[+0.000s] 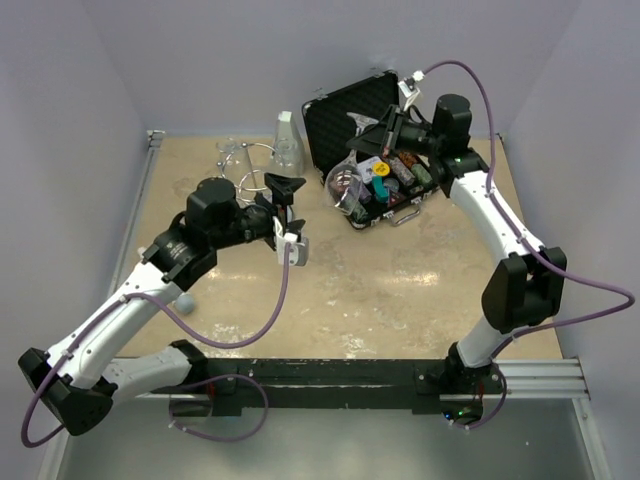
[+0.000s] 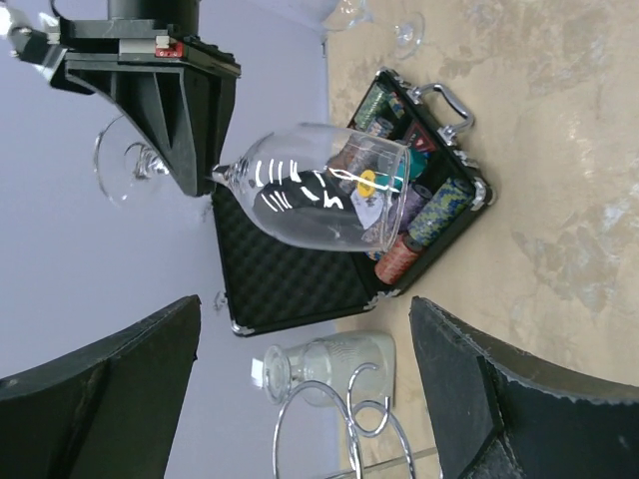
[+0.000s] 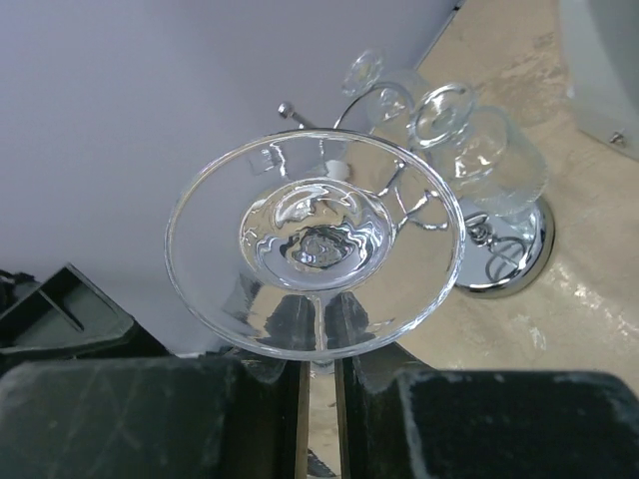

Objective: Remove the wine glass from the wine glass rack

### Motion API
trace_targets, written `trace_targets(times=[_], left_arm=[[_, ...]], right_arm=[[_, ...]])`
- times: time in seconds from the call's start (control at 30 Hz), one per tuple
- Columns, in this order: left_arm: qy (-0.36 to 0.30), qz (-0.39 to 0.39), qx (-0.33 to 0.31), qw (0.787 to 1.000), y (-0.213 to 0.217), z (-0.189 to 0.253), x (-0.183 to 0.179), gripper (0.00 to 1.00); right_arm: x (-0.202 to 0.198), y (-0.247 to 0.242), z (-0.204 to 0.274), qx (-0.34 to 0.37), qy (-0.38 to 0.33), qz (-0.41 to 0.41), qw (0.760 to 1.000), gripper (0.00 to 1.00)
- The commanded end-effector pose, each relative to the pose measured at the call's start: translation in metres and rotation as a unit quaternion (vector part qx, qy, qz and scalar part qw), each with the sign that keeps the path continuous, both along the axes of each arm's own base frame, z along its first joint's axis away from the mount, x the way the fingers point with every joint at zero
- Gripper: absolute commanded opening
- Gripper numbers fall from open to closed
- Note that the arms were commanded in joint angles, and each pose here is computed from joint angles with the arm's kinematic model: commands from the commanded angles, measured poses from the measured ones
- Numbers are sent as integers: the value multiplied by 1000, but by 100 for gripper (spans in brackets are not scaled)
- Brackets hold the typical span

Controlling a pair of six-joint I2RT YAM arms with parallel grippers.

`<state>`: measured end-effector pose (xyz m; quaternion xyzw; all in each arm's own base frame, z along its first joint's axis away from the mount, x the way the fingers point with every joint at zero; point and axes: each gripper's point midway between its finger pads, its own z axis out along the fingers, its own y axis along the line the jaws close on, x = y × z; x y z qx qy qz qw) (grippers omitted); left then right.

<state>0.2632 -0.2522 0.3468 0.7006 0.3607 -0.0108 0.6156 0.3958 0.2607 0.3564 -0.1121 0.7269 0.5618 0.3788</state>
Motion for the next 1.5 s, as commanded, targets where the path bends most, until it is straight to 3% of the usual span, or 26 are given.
trace_targets(times=[0.0,0.13,0.2,0.3,0.43,0.57,0.77,1.17,1.47], left_arm=[[-88,-1,-29,996,-4,18,6,90],[-135,45,-105,984,-2,38,22,90],[-129,92,-173,972,3,72,38,88],[-48,155,-230,960,6,101,73,85],[42,133,-260,955,-1,113,90,80],[55,81,-240,966,-20,111,85,75],[115,-7,-165,979,-49,83,67,65],[63,-8,-131,989,-59,66,77,54],[77,-3,-130,989,-62,56,83,46]], right_arm=[[1,-7,21,47,5,19,999,0],[4,-5,21,42,-30,27,998,0],[5,-6,18,31,-54,30,998,0],[3,-6,5,20,-51,36,998,0],[0,-6,-8,-7,-81,45,996,0],[5,-7,-14,-68,-141,23,987,0],[-7,4,-7,-92,-176,14,980,0],[-33,23,2,-99,-209,34,972,0],[-34,28,5,-101,-219,36,970,0]])
